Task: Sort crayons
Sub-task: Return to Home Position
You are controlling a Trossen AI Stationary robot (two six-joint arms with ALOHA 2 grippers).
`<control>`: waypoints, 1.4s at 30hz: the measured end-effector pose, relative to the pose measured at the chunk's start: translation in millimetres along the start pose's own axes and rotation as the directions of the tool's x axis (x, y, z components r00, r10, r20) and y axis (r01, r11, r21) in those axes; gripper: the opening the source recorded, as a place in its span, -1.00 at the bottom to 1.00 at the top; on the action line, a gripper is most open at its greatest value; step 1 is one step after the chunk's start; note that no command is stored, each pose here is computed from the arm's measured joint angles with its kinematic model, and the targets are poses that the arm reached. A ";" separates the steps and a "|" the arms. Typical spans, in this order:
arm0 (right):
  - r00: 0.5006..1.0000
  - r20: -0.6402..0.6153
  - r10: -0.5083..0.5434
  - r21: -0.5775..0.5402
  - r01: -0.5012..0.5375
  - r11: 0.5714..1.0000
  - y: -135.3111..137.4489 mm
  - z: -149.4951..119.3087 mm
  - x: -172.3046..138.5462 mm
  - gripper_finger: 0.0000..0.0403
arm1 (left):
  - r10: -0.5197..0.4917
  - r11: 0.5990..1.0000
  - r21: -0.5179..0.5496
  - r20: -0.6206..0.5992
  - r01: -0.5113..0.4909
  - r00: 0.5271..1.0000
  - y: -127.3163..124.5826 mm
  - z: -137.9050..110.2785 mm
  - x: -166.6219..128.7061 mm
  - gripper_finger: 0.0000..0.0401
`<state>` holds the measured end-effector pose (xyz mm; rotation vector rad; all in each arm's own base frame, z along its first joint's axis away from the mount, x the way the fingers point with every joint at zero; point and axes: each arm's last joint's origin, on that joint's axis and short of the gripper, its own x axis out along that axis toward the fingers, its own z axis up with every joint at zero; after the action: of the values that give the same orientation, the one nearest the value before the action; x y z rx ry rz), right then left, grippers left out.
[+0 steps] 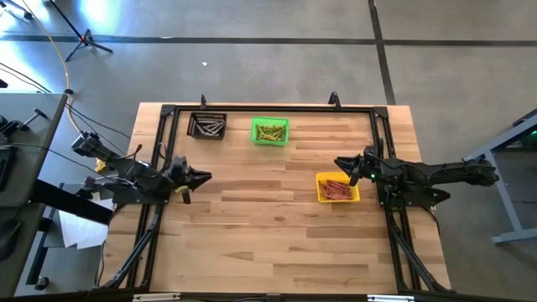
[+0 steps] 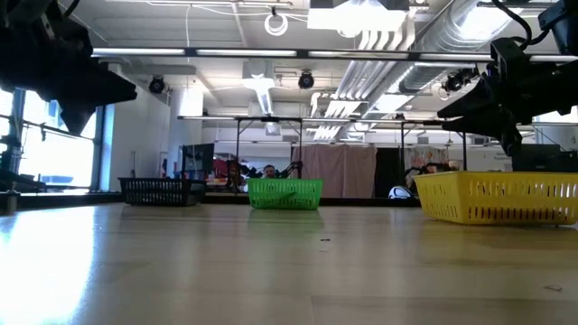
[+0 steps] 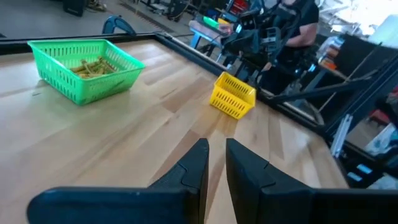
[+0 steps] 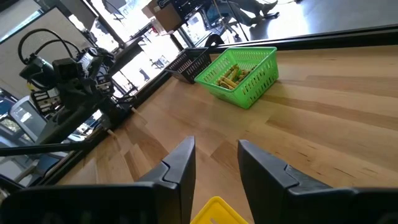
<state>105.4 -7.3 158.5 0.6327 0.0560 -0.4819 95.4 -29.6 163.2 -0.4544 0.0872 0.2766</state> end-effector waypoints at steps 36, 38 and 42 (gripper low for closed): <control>1.000 0.000 0.000 0.000 0.000 1.000 0.0 0.0 0.0 -0.48 | 0.130 0.981 -0.170 0.200 -0.096 0.971 17.2 22.0 -2.8 -0.78; 1.000 0.000 0.000 0.000 0.000 1.000 0.0 0.0 0.0 -0.48 | 0.130 0.981 -0.170 0.200 -0.096 0.971 17.2 22.0 -2.8 -0.78; 1.000 0.000 0.000 0.000 0.000 1.000 0.0 0.0 0.0 -0.48 | 0.130 0.981 -0.170 0.200 -0.096 0.971 17.2 22.0 -2.8 -0.78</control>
<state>105.4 -7.3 158.5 0.6327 0.0560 -0.4820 88.4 -5.7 176.1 -0.5771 -0.1174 0.4448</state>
